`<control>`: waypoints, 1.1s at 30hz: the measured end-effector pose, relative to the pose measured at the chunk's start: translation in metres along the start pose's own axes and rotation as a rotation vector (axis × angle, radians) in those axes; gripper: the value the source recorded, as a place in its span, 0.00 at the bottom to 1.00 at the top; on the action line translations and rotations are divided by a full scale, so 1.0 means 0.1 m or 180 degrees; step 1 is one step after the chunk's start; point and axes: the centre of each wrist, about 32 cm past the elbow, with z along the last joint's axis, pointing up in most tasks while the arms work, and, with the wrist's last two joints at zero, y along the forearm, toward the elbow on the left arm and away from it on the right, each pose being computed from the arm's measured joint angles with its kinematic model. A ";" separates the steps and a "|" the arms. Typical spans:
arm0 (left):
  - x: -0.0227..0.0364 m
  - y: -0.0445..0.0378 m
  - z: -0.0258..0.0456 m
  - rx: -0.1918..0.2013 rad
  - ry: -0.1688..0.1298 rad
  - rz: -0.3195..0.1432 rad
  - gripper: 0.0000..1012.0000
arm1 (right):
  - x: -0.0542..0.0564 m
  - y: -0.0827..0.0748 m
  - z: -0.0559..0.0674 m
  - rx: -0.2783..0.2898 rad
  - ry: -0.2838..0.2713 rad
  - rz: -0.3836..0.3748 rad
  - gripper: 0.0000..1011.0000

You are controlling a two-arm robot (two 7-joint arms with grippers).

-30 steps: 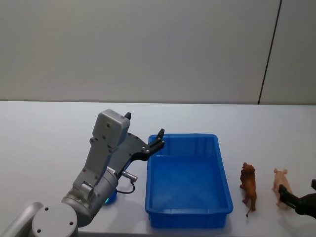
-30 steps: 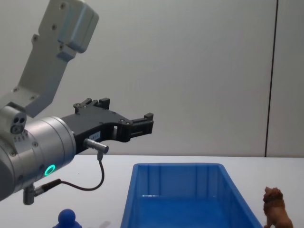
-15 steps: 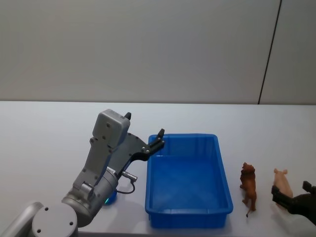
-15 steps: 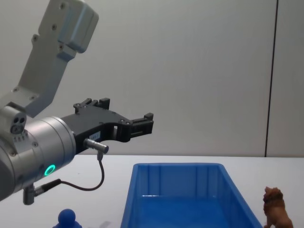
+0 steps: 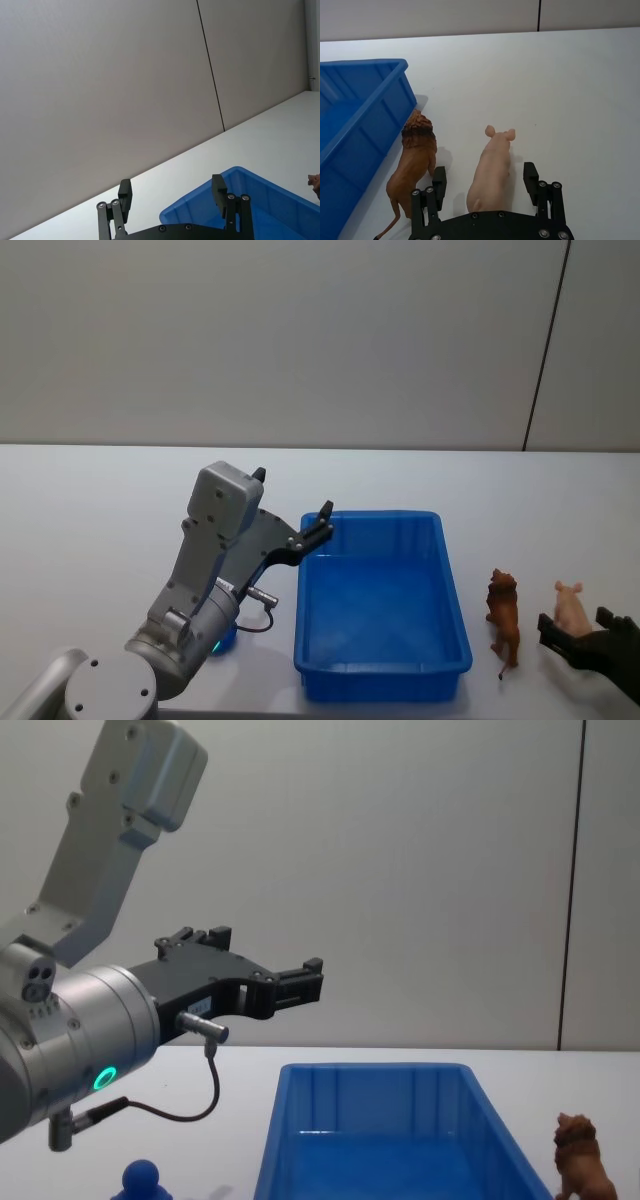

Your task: Pick up the two dolls from the table and place them into the box.

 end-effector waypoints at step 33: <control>0.000 0.000 0.000 0.0000 0.0000 0.0000 0.99 | -0.14 0.03 0.13 0.0245 -0.0119 0.0048 0.37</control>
